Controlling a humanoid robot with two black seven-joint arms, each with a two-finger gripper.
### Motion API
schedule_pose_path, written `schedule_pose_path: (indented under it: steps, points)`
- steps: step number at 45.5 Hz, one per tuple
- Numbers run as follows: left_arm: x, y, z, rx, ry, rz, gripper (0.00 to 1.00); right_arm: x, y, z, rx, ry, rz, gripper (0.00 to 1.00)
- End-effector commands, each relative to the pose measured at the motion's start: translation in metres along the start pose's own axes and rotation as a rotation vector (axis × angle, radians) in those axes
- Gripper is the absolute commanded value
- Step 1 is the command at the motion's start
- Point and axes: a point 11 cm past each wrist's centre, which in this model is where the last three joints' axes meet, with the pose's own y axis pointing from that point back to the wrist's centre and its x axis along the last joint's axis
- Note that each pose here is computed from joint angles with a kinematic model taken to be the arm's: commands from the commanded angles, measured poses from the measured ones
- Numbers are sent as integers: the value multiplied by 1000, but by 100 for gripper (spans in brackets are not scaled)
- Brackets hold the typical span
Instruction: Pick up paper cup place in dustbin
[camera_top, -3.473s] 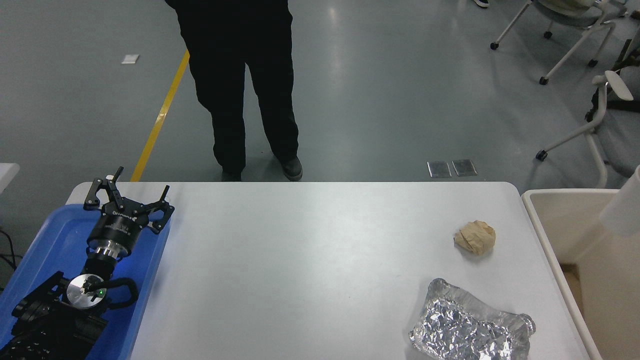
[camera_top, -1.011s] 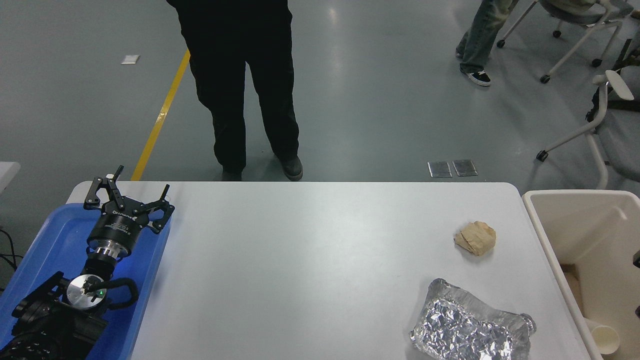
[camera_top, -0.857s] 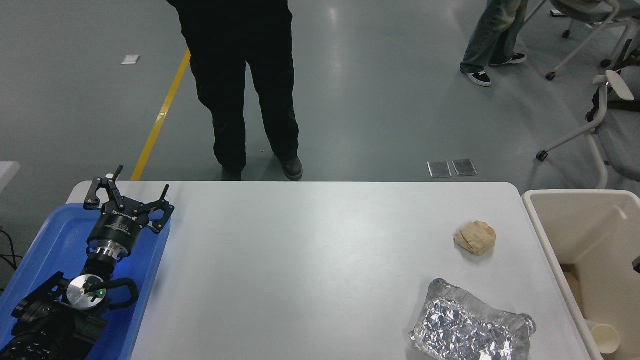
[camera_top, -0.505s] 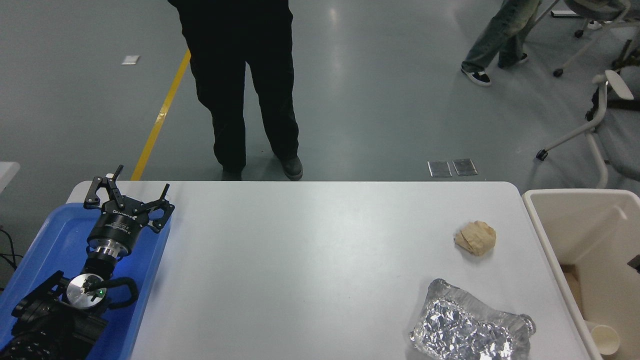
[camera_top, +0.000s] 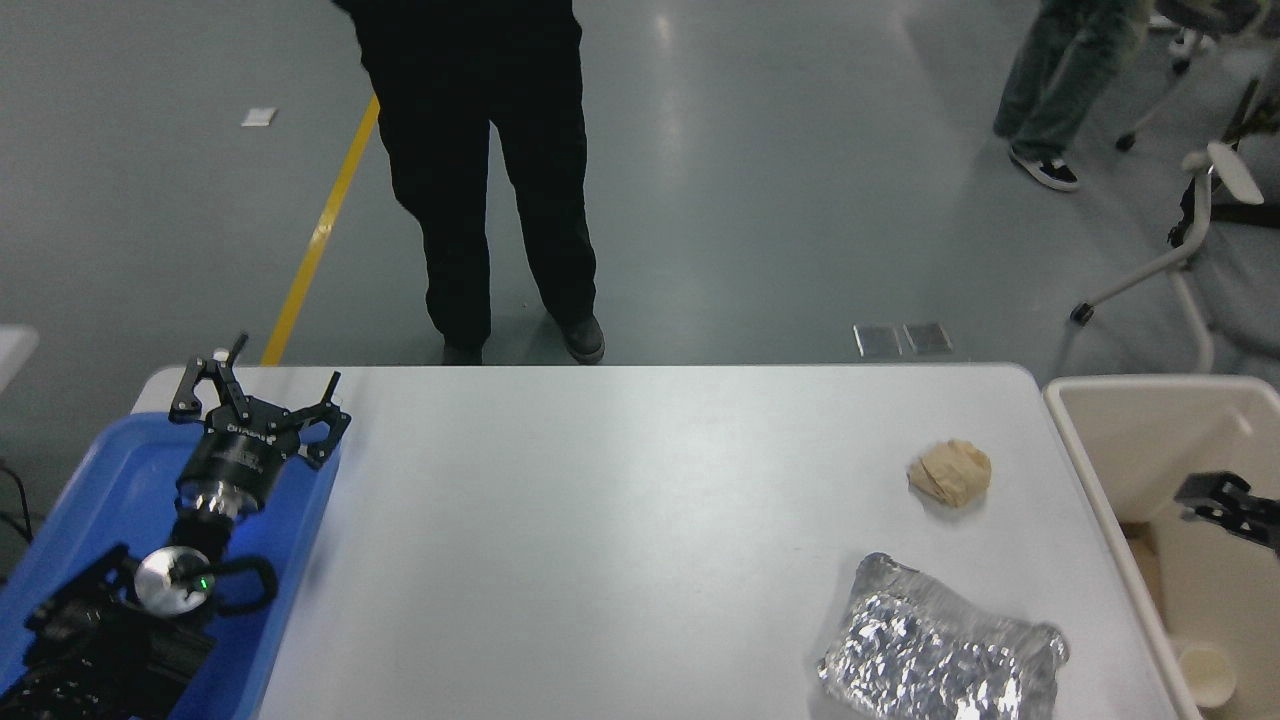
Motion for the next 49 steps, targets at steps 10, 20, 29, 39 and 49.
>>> schedule_pose_path:
  steps: [10,20,29,39,49]
  points:
    - [0,0,0,0,0,1,99,-20,116,-134,92,383,-227,100]
    - [0,0,0,0,0,1,99,-30,126,-165,92,484,-203,100]
    - [0,0,0,-1,1,1,99,-32,138,-180,74,540,-161,100]
    - [0,0,0,-1,1,1,99,-29,140,-183,81,542,-151,100]
    - [0,0,0,-1,1,1,99,-29,140,-184,85,542,-149,100]
